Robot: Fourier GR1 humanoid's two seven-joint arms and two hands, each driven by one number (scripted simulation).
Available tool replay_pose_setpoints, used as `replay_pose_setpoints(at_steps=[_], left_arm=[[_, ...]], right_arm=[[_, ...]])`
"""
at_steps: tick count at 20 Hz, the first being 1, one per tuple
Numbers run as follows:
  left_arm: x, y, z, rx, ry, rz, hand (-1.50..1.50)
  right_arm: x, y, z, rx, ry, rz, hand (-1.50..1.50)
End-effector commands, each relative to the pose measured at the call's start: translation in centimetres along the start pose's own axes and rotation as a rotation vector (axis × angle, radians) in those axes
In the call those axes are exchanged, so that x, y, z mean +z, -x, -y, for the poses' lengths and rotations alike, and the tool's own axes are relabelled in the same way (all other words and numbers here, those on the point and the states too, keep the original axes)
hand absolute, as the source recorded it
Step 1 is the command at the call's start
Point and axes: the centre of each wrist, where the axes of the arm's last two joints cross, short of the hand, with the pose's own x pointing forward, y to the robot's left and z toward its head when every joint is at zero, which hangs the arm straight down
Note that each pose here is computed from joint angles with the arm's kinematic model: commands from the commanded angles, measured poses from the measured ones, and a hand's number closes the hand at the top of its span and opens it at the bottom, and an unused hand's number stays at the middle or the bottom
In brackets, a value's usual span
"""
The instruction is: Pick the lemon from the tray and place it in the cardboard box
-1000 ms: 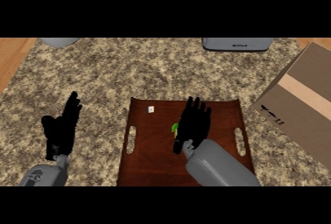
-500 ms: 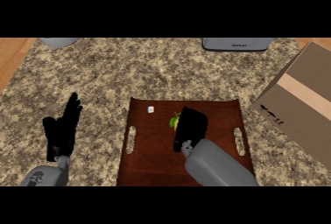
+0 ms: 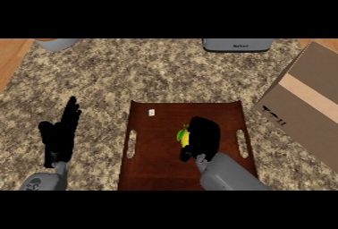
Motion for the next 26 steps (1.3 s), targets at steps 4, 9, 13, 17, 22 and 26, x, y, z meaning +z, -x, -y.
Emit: replay_pose_setpoints(at_steps=[4, 9, 13, 17, 22, 26], left_arm=[[-0.4, 1.1, -0.2, 0.012, -0.018, -0.007, 0.00], [-0.2, -0.7, 1.0, -0.001, -0.027, 0.009, 0.00], [-0.1, -1.5, -0.8, 0.003, 0.005, 0.006, 0.00], [-0.7, -0.6, 2.2, -0.002, -0.010, -0.014, 0.00], [-0.2, 0.2, -1.0, 0.002, -0.014, 0.001, 0.00], [-0.6, 0.4, -0.6, -0.002, -0.006, 0.001, 0.00]], right_arm=[[4.5, 8.1, 1.0, -0.035, -0.056, 0.021, 1.50], [6.1, 10.4, 2.5, 0.003, 0.023, 0.054, 1.50], [9.4, 10.1, 7.0, 0.000, 0.117, 0.099, 1.50], [11.0, 10.1, 11.0, -0.065, 0.269, 0.133, 1.50], [14.5, 11.2, 16.5, -0.140, 0.416, 0.126, 1.50], [15.2, 12.3, 18.8, -0.158, 0.469, 0.083, 1.50]])
